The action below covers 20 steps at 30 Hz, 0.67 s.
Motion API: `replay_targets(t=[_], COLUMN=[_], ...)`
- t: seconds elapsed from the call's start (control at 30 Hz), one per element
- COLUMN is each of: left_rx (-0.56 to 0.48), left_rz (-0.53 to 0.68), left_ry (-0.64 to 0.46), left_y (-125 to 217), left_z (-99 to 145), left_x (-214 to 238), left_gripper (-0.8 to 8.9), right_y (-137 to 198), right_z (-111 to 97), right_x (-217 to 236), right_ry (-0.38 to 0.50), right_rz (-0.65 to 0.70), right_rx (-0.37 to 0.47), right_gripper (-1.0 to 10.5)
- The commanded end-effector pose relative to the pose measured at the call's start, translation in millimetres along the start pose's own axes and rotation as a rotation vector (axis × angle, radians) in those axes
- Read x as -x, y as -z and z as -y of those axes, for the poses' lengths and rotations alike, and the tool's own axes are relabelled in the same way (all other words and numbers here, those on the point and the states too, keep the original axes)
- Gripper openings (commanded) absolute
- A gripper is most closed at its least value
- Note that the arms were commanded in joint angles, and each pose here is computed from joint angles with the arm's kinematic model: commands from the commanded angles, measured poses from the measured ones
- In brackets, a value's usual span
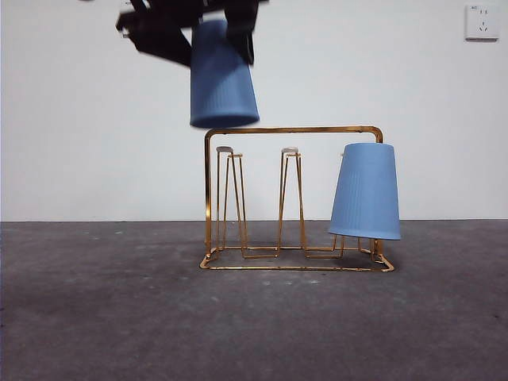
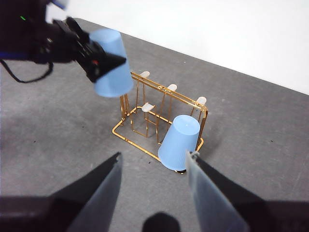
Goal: Pick up cup 1,put cup 1 in the cup rack,pick up cup 2,put cup 2 in the cup rack
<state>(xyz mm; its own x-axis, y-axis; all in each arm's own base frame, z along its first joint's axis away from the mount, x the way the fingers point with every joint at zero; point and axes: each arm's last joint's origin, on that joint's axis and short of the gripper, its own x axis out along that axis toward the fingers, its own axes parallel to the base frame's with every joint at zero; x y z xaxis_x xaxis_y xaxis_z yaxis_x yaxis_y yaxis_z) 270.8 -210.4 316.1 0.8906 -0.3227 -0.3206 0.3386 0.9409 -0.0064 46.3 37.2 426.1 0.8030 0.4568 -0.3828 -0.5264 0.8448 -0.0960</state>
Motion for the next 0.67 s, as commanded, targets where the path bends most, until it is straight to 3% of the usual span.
replay_targets(t=[0.03,0.67], left_rx=[-0.018,-0.055], left_rz=[-0.024,-0.165], left_ry=[-0.009,-0.051], left_y=[8,47], left_z=[1,2], left_x=[-11,-51], left_gripper=[-0.07,-0.07], right_y=[0,5], right_z=[0,-1], right_x=[-1,-1], right_ry=[0.004,-0.015], right_rz=[0.003,-0.05], right_rx=[-0.014,-0.001], right_gripper=[2.3,2.2])
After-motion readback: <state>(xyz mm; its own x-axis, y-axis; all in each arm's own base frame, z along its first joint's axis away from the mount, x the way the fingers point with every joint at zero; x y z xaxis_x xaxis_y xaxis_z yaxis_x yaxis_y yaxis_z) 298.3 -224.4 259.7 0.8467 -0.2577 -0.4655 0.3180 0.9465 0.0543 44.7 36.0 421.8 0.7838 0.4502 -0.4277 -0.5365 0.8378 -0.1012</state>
